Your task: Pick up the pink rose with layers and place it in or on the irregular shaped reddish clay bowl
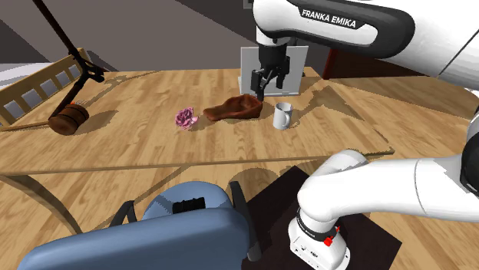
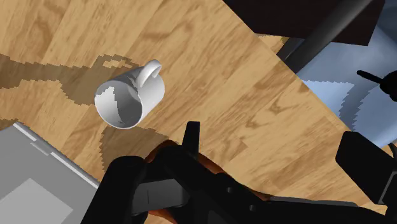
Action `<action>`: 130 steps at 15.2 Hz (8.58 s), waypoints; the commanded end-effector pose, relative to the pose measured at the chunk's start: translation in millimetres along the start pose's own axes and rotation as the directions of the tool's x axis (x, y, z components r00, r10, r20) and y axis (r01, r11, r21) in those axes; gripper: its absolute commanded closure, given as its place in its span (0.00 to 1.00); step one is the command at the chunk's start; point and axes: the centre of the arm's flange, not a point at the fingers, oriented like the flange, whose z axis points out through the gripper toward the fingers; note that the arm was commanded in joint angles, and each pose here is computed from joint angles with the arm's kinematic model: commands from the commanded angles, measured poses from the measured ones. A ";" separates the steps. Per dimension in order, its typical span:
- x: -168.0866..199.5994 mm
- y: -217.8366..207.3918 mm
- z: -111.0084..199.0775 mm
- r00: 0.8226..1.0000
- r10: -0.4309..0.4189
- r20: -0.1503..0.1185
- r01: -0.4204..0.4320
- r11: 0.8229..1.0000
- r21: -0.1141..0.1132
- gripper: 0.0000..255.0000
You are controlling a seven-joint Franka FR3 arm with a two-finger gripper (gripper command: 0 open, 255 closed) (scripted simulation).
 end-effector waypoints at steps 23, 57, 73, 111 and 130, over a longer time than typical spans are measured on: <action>261.2 -60.1 103.2 0.997 0.052 0.065 -0.067 0.961 0.270 0.00; 349.3 -97.9 170.4 0.994 0.065 0.090 -0.093 0.929 0.359 1.00; 394.2 -160.7 177.3 0.963 -0.268 0.013 0.251 0.917 0.311 0.00; 393.6 -158.3 116.4 0.963 -0.268 0.013 0.251 0.917 0.311 1.00; 389.7 -136.0 25.0 0.963 -0.268 0.013 0.251 0.917 0.311 1.00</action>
